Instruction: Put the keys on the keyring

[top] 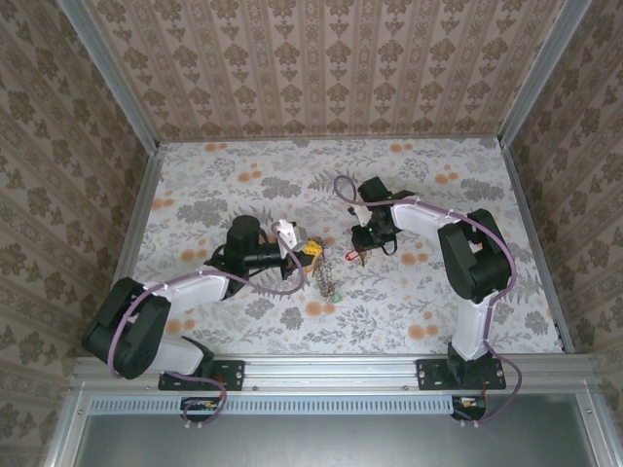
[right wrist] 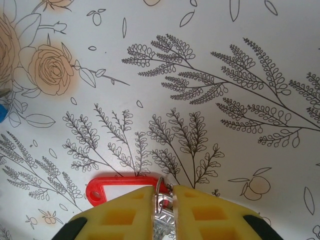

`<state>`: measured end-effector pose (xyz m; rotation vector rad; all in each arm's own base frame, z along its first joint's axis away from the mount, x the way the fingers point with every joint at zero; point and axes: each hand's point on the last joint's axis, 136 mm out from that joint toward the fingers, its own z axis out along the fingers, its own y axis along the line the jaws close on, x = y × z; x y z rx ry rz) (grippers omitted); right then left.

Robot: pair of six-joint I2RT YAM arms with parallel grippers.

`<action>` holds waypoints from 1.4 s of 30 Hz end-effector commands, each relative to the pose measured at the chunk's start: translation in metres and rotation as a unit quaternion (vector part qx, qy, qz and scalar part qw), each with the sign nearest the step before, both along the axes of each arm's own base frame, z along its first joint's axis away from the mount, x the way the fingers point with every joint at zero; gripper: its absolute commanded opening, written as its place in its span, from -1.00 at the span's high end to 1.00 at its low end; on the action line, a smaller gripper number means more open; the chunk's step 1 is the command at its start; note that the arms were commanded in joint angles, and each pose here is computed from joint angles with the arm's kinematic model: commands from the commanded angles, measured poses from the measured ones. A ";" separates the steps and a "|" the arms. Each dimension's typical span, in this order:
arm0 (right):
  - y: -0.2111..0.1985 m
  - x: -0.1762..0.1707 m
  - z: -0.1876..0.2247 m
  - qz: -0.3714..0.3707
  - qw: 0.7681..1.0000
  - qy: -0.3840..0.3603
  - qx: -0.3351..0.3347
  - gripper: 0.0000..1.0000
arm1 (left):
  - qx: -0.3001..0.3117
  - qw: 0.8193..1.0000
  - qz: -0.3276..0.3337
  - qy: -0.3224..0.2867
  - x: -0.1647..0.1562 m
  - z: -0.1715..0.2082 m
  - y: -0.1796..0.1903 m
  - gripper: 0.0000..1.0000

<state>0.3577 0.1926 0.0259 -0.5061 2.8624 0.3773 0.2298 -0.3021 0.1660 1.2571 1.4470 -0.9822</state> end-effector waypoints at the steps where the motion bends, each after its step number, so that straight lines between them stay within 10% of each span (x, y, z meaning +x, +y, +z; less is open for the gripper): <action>1: 0.001 -0.001 -0.004 -0.010 1.000 0.018 0.006 0.62 | -0.020 0.999 -0.021 -0.026 -0.001 0.018 -0.008 1.00; 42: 0.004 0.004 0.029 -0.008 0.998 -0.041 0.052 0.93 | -0.022 0.999 -0.027 -0.022 0.001 0.019 -0.015 1.00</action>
